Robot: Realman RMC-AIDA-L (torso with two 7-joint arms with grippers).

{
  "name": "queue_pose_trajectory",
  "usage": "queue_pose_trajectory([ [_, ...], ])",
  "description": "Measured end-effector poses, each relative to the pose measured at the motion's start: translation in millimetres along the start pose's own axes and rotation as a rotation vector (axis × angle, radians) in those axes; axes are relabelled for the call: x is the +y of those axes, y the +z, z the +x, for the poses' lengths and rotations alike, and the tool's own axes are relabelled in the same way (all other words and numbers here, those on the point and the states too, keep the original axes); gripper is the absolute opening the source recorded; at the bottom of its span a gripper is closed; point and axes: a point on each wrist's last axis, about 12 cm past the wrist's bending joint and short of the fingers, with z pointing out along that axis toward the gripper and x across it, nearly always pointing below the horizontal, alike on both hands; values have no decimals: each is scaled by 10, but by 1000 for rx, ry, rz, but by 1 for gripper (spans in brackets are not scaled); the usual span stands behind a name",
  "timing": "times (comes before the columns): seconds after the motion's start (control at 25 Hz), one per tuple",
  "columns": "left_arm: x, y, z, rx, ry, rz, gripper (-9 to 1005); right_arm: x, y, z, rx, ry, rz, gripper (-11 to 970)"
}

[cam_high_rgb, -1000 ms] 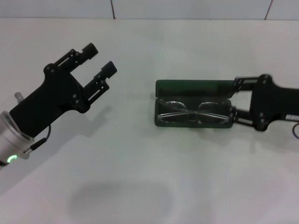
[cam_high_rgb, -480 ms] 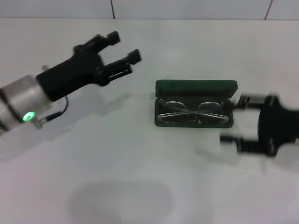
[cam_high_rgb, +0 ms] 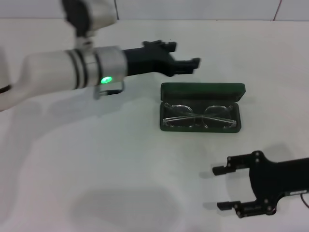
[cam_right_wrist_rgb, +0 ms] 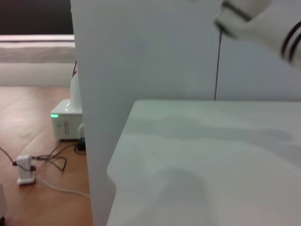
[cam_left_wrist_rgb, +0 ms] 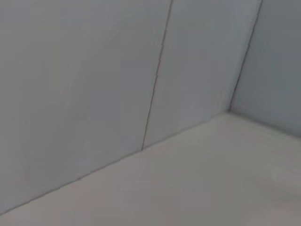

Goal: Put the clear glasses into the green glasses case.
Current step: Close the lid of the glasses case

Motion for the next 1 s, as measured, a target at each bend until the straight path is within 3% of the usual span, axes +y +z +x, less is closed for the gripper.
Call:
queue_pose_trajectory([
  [0.36, -43, 183, -54, 68, -4, -43, 895, -35, 138, 21, 29, 3, -23, 636],
  [1.0, -217, 205, 195, 197, 27, 25, 894, -105, 149, -33, 27, -9, -28, 636],
])
